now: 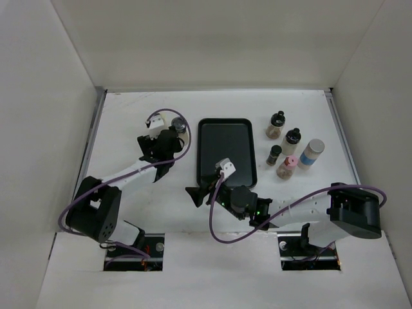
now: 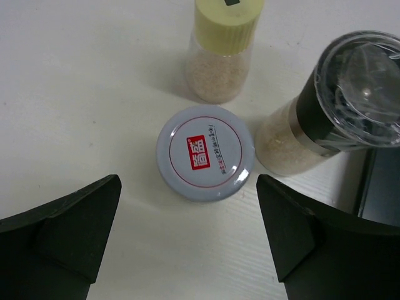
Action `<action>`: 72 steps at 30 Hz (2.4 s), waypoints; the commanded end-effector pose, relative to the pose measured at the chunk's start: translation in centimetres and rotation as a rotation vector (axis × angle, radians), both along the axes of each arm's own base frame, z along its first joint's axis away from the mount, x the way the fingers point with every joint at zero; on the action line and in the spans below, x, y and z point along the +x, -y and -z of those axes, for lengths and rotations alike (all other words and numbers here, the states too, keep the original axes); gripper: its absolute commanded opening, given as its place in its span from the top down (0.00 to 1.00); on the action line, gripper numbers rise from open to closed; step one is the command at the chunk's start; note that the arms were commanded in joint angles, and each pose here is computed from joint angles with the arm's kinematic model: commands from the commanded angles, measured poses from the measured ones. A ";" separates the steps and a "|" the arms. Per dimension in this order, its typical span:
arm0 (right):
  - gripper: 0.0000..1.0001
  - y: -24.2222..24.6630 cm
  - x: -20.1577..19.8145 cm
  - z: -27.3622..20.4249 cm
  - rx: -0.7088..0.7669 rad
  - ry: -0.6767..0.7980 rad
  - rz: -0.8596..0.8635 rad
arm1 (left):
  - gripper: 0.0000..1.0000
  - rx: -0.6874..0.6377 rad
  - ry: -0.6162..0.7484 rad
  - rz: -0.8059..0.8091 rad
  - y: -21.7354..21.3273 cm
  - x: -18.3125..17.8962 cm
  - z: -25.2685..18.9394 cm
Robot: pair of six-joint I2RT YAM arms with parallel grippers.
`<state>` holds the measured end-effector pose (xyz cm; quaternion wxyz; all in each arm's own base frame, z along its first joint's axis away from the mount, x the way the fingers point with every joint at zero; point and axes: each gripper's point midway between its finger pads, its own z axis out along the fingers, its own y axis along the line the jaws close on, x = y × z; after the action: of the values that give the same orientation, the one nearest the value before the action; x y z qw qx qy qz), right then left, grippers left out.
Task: Organize the condiment bottles
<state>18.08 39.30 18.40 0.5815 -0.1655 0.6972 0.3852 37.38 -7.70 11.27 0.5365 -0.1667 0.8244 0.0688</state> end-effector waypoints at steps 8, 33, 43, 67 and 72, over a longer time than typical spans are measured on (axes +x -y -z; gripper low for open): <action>0.18 -0.2 0.1 -2.0 0.067 0.019 -0.005 | 0.27 -0.035 0.095 -0.004 -0.1 4.8 -1.1; 0.76 8.8 2.5 -6.8 0.308 0.056 0.270 | 0.72 -0.190 0.276 0.335 14.5 -0.8 -12.9; 0.73 12.5 1.7 -10.1 0.420 0.116 0.269 | 0.72 -0.229 0.254 0.422 21.4 7.0 -9.6; 0.58 11.0 1.5 -9.4 0.408 0.110 0.223 | 0.07 -0.206 0.327 0.427 21.3 9.0 -11.2; 0.58 10.7 1.3 -9.4 0.405 0.114 0.208 | 0.09 -0.255 0.405 0.425 18.8 5.1 -16.3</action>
<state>19.82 28.60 26.00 0.6745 -0.0018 0.6105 0.4151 44.21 -28.19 20.37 0.6188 -0.0375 0.7715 -0.1428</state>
